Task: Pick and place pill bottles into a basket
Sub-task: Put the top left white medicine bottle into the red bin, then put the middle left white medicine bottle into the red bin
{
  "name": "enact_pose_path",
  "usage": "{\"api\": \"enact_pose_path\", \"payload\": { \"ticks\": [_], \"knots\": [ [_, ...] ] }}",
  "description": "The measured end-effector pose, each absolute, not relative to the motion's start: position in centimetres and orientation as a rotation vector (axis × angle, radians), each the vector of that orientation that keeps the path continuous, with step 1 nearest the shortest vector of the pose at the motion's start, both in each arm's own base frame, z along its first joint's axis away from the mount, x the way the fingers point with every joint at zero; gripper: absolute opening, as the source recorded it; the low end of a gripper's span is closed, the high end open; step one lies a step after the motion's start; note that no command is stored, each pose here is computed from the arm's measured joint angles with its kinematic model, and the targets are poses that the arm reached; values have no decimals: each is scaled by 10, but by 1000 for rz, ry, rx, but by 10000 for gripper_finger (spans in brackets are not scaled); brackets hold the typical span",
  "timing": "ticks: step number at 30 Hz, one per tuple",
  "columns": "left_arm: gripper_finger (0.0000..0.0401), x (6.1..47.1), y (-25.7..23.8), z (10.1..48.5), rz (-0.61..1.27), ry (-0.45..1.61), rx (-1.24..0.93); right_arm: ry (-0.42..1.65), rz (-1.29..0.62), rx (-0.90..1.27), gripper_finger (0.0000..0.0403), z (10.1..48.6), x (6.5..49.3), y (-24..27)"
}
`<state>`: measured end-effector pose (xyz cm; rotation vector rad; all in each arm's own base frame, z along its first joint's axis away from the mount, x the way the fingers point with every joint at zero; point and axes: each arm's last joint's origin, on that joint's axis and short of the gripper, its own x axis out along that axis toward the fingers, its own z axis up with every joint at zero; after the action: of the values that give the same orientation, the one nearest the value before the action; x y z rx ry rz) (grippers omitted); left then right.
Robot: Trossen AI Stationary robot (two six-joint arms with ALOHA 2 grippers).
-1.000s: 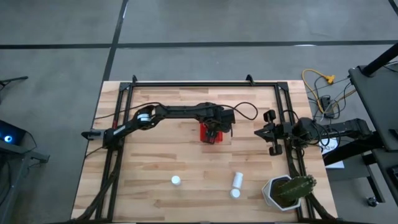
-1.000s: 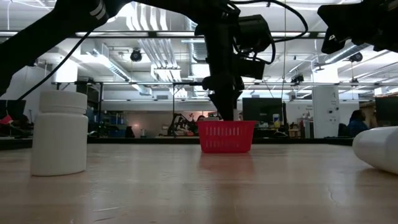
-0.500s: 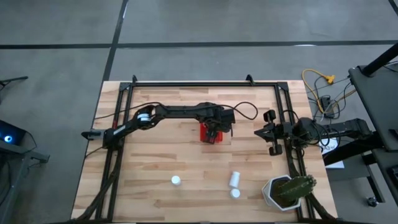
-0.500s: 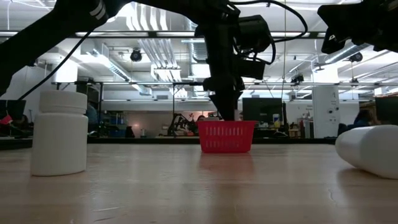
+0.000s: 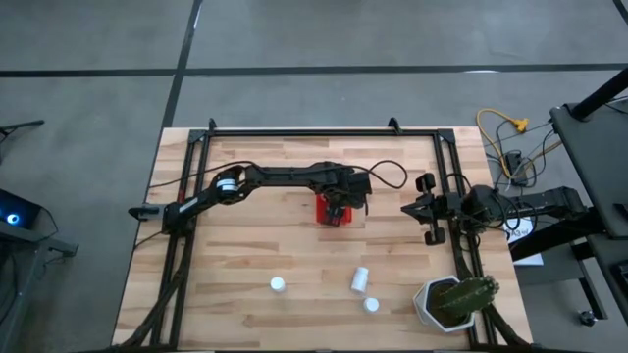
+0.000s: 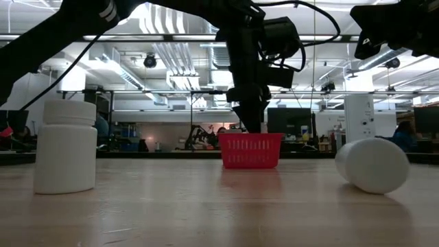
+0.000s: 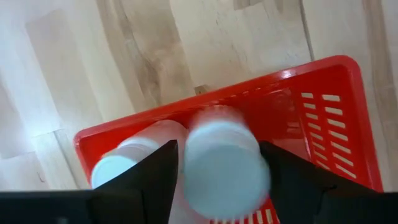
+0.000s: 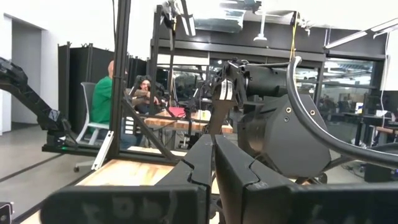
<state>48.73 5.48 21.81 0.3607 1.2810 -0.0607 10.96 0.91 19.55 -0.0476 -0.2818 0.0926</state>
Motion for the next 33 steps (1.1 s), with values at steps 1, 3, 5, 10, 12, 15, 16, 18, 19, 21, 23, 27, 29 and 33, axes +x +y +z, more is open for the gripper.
{"api": "enact_pose_path", "payload": {
  "ticks": [1,3,5,10,12,15,16,18,19,21,23,27,29,33],
  "knots": [
    [208,488,55,218,-56,1280,364,-282,93,-47,9,195,110,9],
    [216,487,55,218,-51,1282,368,-282,93,-46,9,195,110,9],
    [220,487,55,218,-49,1283,369,-282,93,-47,9,195,110,9],
    [221,487,55,218,-47,1284,370,-282,93,-48,9,195,110,9],
    [221,487,55,218,-44,1285,372,-282,93,-46,9,195,110,9],
    [221,487,56,219,-24,1290,387,-282,92,-48,9,195,110,9],
    [221,487,56,219,-18,1291,391,-282,93,-46,9,195,110,9],
    [221,487,57,219,-6,1294,400,-282,93,-47,9,195,110,9],
    [221,487,57,219,-2,1294,403,-282,93,-48,9,195,110,9],
    [221,487,57,219,-1,1292,402,-282,93,-46,9,196,110,9],
    [221,488,56,220,0,1286,404,-282,93,-47,9,195,110,9],
    [221,489,54,220,0,1269,407,-282,93,-46,9,195,110,9],
    [221,490,54,221,0,1264,408,-282,93,-48,9,195,110,9],
    [221,491,53,221,0,1256,411,-282,92,-48,9,195,110,9]
  ]
}}
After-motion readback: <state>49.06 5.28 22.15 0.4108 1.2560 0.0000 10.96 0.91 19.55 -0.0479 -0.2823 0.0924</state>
